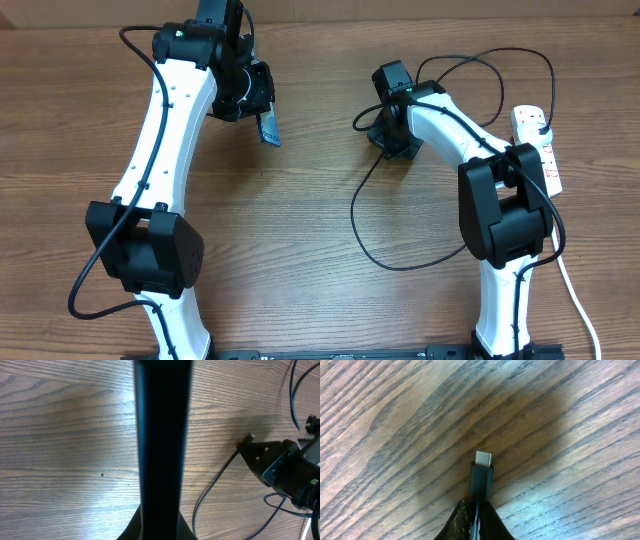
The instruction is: Plug charger to phone and switch on socket
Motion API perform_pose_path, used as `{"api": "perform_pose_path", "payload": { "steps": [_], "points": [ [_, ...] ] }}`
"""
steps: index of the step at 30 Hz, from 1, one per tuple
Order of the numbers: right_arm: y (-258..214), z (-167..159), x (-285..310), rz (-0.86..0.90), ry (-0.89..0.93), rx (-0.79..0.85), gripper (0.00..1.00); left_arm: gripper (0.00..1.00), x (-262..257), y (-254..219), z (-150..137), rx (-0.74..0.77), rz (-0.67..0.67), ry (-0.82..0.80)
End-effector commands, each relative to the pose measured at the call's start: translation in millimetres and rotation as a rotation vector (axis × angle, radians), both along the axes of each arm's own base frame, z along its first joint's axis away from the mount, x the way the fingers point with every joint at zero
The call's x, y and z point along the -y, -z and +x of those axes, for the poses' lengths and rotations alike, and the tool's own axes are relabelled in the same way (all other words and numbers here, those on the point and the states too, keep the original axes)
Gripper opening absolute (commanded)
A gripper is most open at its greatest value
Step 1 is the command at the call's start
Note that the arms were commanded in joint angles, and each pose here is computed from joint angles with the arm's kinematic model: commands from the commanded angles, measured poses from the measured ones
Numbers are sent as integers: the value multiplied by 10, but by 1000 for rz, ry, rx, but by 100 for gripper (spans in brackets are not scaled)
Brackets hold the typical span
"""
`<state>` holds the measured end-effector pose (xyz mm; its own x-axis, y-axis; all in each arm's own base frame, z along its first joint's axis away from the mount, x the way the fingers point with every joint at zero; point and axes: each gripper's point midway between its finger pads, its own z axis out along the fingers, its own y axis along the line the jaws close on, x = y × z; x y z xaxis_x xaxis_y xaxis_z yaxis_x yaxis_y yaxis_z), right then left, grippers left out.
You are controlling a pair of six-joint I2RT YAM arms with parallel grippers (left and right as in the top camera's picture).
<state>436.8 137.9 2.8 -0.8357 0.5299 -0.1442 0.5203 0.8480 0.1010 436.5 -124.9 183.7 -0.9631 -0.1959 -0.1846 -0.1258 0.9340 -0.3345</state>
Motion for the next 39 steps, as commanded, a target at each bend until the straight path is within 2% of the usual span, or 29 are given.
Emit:
{"api": "perform_pose_path", "payload": {
  "steps": [1, 19, 22, 24, 26, 30, 31, 32, 34, 37, 39],
  "points": [
    [143, -19, 47, -39, 2, -18, 17, 4, 53, -12, -3, 3, -8, 6],
    [147, -39, 29, -28, 0, -28, 16, 4, 53, -12, -2, 3, -8, 6],
    [148, -46, 31, -29, 0, -30, 10, 4, 54, -12, -2, 3, -8, 5],
    [150, -63, 36, -31, -1, -38, 9, 4, 53, -12, -2, 3, -8, 5],
    [147, -71, 4, -17, -32, -43, 4, 4, 53, -12, -1, 4, -8, 5],
    [49, -20, -33, 30, -67, -25, 4, 4, 74, -23, 12, 10, -20, 9],
    [-61, 38, -94, 68, -130, 1, 4, 4, 161, -53, 2, 20, -60, 61],
    [-270, 116, -157, 112, -194, 47, 4, 4, 468, -207, -25, 87, -210, 254],
    [-516, 166, -229, 160, -260, 100, 4, 4, 680, -396, -42, 155, -340, 376],
    [-953, 164, -329, 234, -381, 190, 4, 4, 844, -831, 13, 294, -513, 478],
    [-1548, 16, -572, 369, -602, 314, 4, 4, 792, -1177, 116, 426, -540, 502]
  ]
}}
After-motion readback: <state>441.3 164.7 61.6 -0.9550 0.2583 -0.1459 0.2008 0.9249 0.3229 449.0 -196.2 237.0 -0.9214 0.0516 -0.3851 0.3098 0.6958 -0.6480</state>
